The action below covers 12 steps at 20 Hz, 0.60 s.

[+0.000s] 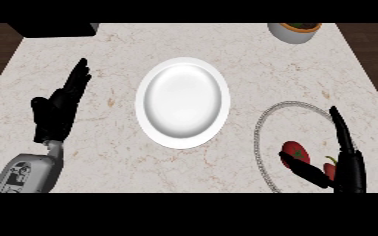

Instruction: Pick the bell pepper from the placemat and place it in the plate

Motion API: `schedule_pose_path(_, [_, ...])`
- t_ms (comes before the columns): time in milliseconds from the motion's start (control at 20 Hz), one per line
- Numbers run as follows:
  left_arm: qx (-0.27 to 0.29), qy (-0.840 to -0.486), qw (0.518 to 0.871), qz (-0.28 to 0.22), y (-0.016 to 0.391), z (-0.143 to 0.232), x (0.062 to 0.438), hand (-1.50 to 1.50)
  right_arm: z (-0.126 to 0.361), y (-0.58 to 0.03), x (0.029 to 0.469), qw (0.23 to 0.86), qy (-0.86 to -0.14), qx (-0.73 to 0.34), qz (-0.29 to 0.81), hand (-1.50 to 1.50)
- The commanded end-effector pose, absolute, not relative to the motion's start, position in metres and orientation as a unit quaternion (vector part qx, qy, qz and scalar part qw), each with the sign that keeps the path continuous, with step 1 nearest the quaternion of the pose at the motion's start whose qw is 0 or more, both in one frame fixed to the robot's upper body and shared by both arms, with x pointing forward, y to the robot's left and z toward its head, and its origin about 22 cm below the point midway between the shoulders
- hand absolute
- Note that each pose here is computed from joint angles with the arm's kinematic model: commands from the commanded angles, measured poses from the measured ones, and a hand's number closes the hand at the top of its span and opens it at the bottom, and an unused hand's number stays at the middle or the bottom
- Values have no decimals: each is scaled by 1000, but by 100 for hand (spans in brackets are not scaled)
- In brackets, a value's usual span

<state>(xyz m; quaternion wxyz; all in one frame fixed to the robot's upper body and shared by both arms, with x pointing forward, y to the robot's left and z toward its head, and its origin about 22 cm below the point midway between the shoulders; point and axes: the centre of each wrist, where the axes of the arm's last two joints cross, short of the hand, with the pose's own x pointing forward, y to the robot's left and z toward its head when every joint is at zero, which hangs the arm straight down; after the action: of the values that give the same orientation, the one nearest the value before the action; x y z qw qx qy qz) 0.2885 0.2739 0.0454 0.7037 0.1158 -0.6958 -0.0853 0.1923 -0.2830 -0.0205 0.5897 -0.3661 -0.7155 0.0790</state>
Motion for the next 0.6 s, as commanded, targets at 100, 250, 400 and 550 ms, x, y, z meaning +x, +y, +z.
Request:
schedule_pose_path(100, [109, -693, 707, -92, 258, 46, 301, 0, 23, -289, 142, 525, -712, -456, 91, -150])
schedule_pose_path(250, [110, -695, 704, -93, 259, 37, 292, 0, 52, -283, 113, 545, -681, -477, 105, -150])
schedule_pose_path(400, [100, -703, 698, -93, 262, 38, 295, 0, 58, -310, 99, 613, -593, -491, 178, -150])
schedule_pose_path(550, [104, -700, 700, -93, 268, 41, 295, 0, 77, -308, 90, 662, -524, -494, 209, -150])
